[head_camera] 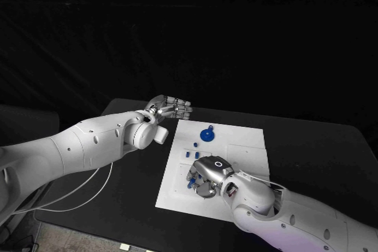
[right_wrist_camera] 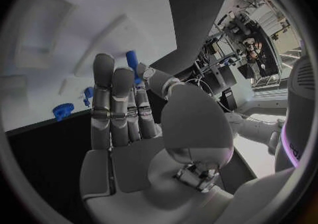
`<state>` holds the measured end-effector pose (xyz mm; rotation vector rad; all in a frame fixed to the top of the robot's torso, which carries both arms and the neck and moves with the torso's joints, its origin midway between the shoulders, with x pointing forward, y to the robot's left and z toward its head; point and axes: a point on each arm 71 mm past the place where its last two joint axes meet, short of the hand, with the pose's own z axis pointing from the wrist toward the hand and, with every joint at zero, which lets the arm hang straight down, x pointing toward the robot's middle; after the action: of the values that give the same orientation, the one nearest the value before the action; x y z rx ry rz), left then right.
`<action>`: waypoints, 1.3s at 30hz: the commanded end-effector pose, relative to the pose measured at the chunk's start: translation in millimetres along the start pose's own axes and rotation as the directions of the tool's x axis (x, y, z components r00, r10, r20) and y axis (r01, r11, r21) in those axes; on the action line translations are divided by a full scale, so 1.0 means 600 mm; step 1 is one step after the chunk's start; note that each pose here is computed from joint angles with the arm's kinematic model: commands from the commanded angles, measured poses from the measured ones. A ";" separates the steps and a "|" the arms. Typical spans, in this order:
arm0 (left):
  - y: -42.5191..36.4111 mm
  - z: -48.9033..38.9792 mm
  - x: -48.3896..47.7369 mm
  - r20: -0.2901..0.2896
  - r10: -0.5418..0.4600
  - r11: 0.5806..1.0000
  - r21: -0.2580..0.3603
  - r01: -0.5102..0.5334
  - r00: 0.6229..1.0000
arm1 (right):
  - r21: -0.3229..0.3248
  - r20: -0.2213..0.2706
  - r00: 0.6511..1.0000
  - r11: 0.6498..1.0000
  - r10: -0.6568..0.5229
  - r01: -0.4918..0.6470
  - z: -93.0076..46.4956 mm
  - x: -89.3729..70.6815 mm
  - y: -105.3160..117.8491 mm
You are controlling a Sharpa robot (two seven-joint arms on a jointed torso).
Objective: Assemble the parts on the task board
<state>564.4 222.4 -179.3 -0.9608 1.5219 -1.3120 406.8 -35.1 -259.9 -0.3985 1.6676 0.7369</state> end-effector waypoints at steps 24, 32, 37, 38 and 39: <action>-0.002 0.001 0.006 -0.023 -0.009 1.000 0.006 0.009 1.000 | 0.000 -0.057 0.997 0.998 -0.055 0.055 -0.001 0.026 0.011; -0.002 0.001 0.006 -0.023 -0.009 1.000 0.006 0.009 1.000 | 0.003 -0.059 0.996 0.998 -0.062 0.062 0.000 0.034 0.016; -0.002 0.001 0.006 -0.023 -0.010 1.000 0.005 0.010 1.000 | -0.004 -0.047 0.998 1.000 -0.031 0.031 0.000 0.036 0.019; -0.002 0.001 0.006 -0.023 -0.010 1.000 0.005 0.010 1.000 | -0.004 -0.043 0.999 1.000 -0.026 0.026 0.000 0.035 0.020; -0.002 0.001 0.006 -0.022 -0.009 1.000 0.004 0.010 1.000 | -0.005 -0.036 0.999 1.000 -0.017 0.017 0.000 0.035 0.020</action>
<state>564.3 221.1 -179.6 -0.9596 1.5282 -1.3168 399.1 -24.7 -269.6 -0.4334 1.6587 0.7067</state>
